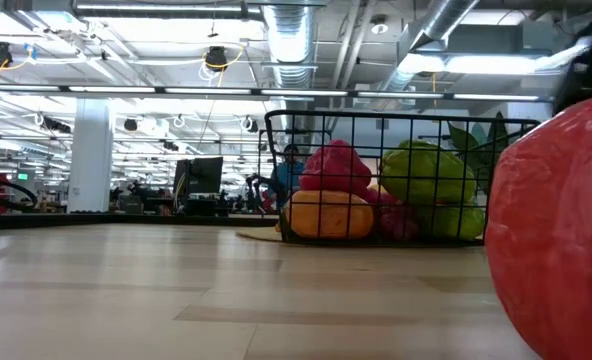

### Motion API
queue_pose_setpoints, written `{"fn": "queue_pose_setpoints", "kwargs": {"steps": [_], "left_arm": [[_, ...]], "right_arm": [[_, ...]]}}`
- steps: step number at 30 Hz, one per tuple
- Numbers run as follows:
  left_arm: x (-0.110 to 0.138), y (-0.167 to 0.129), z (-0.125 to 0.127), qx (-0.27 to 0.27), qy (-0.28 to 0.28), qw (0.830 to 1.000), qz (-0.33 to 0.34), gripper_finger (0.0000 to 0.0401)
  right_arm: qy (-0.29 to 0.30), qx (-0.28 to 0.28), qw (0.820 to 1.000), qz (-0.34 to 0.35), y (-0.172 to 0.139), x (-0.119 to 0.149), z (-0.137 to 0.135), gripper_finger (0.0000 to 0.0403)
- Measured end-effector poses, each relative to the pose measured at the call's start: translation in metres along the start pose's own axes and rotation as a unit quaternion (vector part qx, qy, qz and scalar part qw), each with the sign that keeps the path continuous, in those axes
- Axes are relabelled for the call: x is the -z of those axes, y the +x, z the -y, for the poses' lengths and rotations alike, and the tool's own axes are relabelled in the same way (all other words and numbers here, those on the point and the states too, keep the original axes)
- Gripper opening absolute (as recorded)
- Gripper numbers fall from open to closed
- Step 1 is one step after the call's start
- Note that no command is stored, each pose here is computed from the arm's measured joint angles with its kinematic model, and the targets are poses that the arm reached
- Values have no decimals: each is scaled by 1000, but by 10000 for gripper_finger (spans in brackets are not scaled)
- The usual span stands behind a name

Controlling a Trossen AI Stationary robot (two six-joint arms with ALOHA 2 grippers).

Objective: Build produce basket
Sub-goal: Put the orange pumpkin into the wire basket

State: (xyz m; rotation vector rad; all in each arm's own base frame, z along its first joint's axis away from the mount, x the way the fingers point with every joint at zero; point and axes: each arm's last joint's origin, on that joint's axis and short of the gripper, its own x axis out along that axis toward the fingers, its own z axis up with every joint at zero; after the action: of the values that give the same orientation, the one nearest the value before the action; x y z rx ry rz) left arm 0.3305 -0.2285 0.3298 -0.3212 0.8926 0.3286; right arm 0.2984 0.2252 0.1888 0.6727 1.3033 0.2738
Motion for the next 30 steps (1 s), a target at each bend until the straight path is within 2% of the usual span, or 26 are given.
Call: {"fn": "queue_pose_setpoints", "kwargs": {"steps": [3, 6, 10, 18, 24, 27, 30], "left_arm": [[-3, 2, -2, -3, 14, 1000, 0, 314], [-7, 4, -5, -7, 20, 1000, 1, 314], [-11, 6, -8, -11, 33, 999, 2, 314], [-15, 9, -11, -15, 42, 999, 2, 314], [-10, 8, -18, -45, 80, 995, -25, 314], [-9, 8, -20, -55, 79, 995, -33, 314], [-8, 8, -21, -57, 81, 994, -35, 314]], "right_arm": [[41, 14, 999, -11, 1, 5, 1, 269], [61, 20, 998, 5, 2, 5, 0, 269], [61, 22, 997, 30, 2, 3, -1, 269], [56, -18, 997, 56, 0, -6, -6, 269], [34, -29, 997, 66, -3, -10, -9, 267], [29, -22, 997, 68, -7, -13, -13, 250], [21, -3, 997, 69, -13, -16, -16, 209]]}}
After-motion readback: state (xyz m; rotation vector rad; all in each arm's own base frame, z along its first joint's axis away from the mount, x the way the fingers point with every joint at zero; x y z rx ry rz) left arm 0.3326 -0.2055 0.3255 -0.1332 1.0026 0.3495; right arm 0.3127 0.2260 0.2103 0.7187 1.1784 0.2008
